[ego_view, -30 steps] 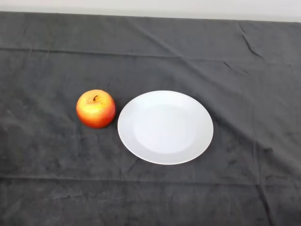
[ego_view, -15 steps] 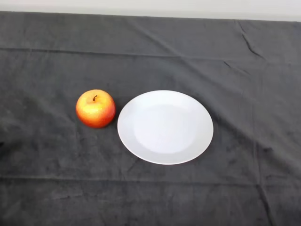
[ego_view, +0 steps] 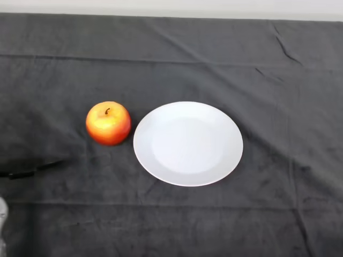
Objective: Move the apple to the plate
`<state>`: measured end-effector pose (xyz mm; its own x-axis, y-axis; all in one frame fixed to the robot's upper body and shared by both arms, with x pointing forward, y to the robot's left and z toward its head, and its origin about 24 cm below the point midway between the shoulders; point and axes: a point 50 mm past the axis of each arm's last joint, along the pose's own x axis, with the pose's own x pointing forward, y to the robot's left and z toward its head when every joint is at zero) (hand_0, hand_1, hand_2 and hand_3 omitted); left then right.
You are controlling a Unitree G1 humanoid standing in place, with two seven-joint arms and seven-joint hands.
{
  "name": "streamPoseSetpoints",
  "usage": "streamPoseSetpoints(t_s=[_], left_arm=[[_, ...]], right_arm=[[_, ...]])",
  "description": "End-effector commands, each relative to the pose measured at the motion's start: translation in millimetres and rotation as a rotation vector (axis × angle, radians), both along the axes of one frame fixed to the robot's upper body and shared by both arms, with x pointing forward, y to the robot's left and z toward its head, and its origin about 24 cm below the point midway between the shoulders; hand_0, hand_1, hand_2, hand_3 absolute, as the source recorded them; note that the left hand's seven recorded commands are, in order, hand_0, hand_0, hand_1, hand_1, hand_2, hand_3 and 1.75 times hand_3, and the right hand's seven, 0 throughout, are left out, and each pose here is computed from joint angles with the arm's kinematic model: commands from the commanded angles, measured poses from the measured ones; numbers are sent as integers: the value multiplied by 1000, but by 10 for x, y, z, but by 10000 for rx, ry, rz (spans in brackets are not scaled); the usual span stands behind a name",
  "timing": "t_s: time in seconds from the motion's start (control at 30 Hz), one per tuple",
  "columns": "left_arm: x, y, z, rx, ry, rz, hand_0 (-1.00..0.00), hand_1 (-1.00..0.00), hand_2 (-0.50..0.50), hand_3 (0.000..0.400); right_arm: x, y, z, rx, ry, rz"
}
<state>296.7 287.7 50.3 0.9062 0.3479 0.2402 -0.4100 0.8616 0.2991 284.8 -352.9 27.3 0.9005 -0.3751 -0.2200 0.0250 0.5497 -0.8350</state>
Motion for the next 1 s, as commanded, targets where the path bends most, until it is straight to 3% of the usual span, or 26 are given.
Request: streamPoseSetpoints(t_s=[0.03,1.0], left_arm=[[139,-143,177,336,-536,-471,0,0,0,0],[562,-835,159,798,728,-2337,0,0,0,0]], right_arm=[[-283,-17,-352,-64,1540,-259],[-285,-16,-350,-47,1542,-273]])
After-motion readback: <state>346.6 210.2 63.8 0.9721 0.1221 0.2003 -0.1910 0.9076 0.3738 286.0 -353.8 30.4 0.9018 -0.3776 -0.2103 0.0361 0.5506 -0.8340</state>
